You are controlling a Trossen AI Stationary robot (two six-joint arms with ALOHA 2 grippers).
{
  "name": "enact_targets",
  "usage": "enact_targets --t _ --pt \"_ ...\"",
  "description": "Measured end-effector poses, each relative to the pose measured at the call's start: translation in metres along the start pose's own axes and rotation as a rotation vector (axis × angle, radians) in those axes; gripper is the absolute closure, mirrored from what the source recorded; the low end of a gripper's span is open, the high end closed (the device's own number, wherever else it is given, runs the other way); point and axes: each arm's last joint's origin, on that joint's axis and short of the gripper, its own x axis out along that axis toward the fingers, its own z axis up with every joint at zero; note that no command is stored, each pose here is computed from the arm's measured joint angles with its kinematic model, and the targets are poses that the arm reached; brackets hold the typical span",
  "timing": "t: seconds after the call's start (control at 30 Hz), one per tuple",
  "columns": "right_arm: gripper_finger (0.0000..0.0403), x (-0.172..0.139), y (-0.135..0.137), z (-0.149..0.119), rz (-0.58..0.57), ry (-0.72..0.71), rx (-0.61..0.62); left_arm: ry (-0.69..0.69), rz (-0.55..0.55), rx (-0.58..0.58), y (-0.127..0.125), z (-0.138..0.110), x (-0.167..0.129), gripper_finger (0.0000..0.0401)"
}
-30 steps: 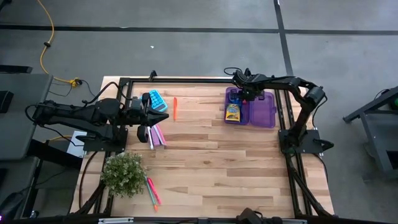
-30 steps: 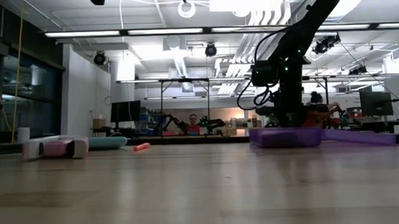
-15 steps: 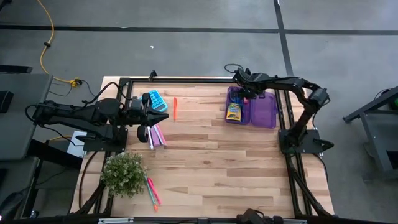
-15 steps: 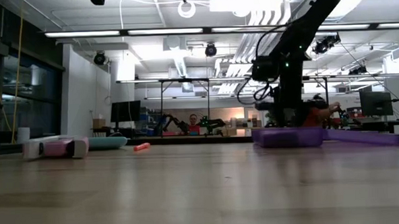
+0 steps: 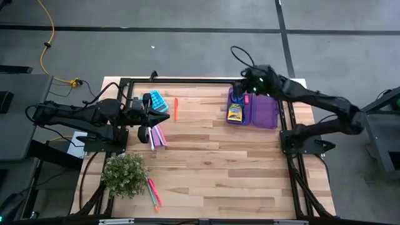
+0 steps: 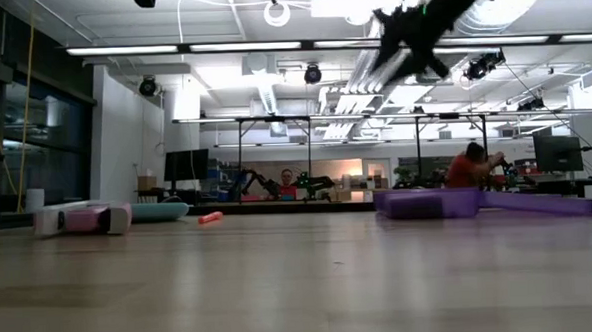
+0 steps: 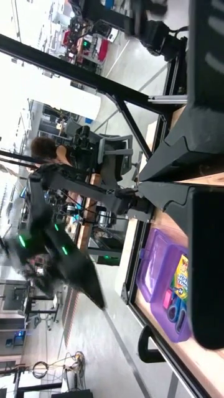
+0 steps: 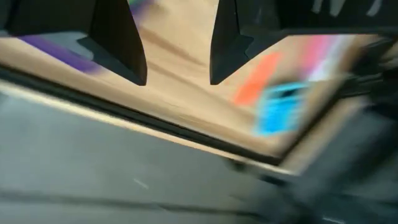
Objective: Pack school essentials
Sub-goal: Put the light blue pencil into the violet supply box
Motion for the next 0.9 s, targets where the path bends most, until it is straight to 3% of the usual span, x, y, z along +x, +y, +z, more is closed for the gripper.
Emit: enact_targets --t 0.2,0.37,0.47,0.57,0.63,0.9 --pt "0.0235 -0.044 0.075 -0.019 0.402 -0.15 -0.21 0.0 0.0 0.0 0.0 0.0 0.0 0.0401" --pt "0.0235 -0.059 0.121 -0.045 0.576 -0.233 -0.327 0.0 0.0 0.0 0.0 0.0 0.0 0.0401" --pt "0.0235 -0.065 0.133 -0.051 0.608 -0.293 -0.383 0.0 0.0 0.0 0.0 0.0 0.0 0.0401" --pt "0.0235 -0.066 0.134 -0.054 0.558 -0.339 -0.486 -0.001 0.004 0.0 0.0 0.0 0.0 0.0401" --pt "0.0235 -0.067 0.134 -0.053 0.546 -0.349 -0.477 -0.002 0.013 -0.001 0.0 0.0 0.0 0.0401" --pt "0.0238 -0.07 0.124 -0.054 0.549 -0.26 -0.525 -0.003 0.021 -0.002 0.001 0.0 0.0 0.0401"
